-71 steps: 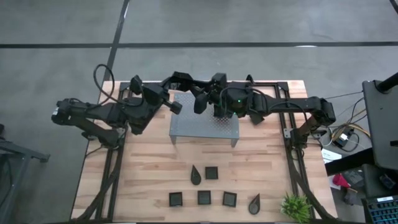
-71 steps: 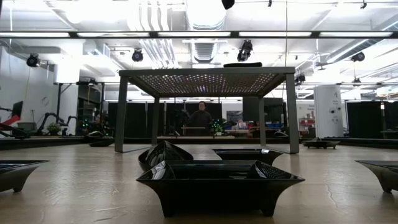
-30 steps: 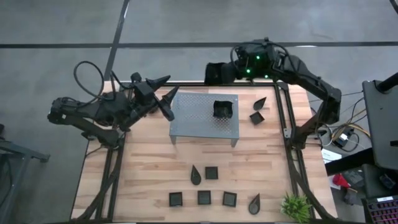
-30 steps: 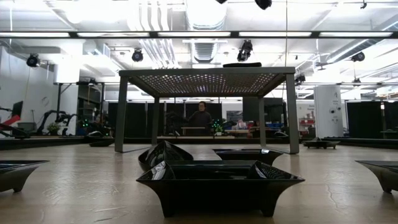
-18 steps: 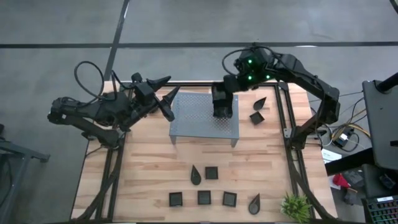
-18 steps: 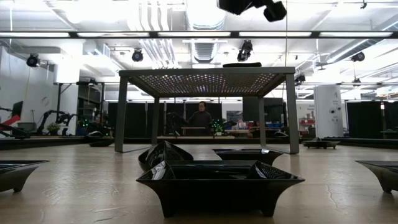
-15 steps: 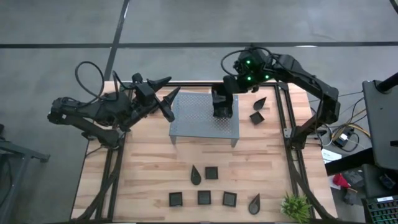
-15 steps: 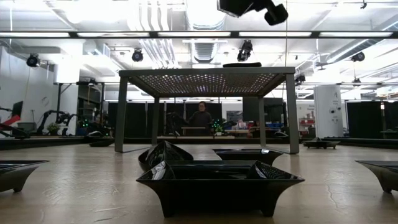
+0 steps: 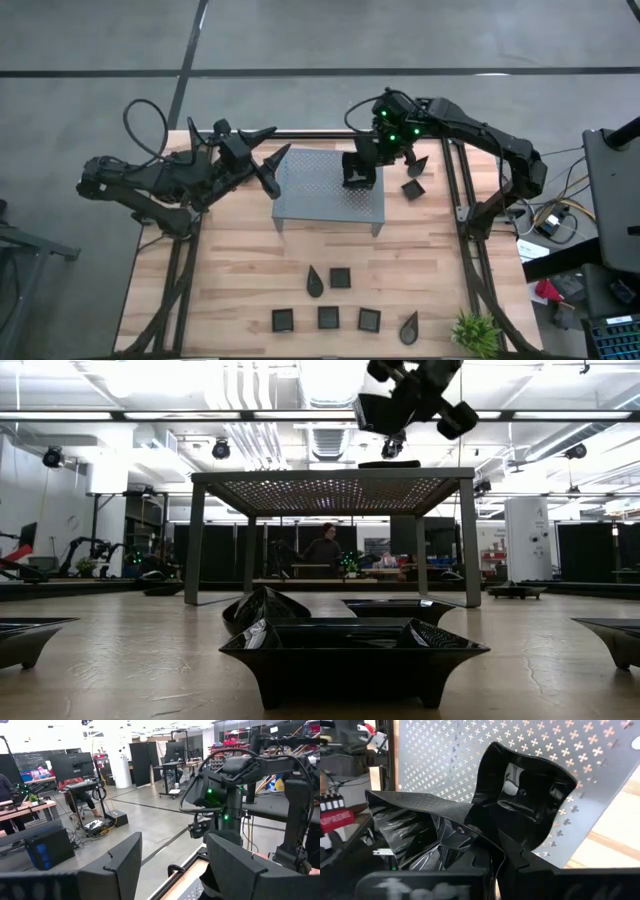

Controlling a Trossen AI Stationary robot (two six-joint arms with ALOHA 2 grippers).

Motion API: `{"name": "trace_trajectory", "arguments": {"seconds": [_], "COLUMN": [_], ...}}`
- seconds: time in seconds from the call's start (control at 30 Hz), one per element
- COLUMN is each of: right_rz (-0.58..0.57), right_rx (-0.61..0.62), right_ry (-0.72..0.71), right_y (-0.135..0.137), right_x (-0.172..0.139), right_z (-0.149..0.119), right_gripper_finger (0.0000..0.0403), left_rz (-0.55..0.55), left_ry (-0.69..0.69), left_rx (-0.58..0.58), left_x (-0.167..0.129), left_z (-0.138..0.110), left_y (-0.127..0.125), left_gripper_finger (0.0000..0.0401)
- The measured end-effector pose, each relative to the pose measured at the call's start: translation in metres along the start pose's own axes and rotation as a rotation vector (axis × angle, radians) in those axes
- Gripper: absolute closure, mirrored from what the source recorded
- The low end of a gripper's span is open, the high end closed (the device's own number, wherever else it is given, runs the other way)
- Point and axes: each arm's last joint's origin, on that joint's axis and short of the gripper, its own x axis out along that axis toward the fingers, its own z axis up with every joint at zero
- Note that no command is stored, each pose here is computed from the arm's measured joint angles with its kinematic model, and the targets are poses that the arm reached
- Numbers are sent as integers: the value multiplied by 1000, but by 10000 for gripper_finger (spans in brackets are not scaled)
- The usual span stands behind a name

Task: Pick & Place Mini shaped plates
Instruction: Stack the black distorted square plate on top of the other black distorted square plates on the shelf

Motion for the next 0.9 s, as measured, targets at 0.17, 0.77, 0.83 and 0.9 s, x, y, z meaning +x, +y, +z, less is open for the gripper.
{"name": "trace_trajectory", "arguments": {"seconds": [0.17,0.77,0.83,0.9], "right_rz": [31,-71,-81,-89], "right_rx": [62,179,185,184], "right_ry": [15,26,32,38], "right_y": [-5,-26,-29,-31], "right_x": [11,33,36,39], "right_z": [6,9,8,8], "right_gripper_finger": [394,394,394,394], "left_rz": [0,-2,-2,-3], "left_ry": [1,14,17,21], "left_rx": [1,7,11,14], "left_x": [0,-1,-1,-2], "left_z": [0,-1,-2,-2], "left_y": [0,2,2,2], "left_gripper_finger": [183,183,183,183]}}
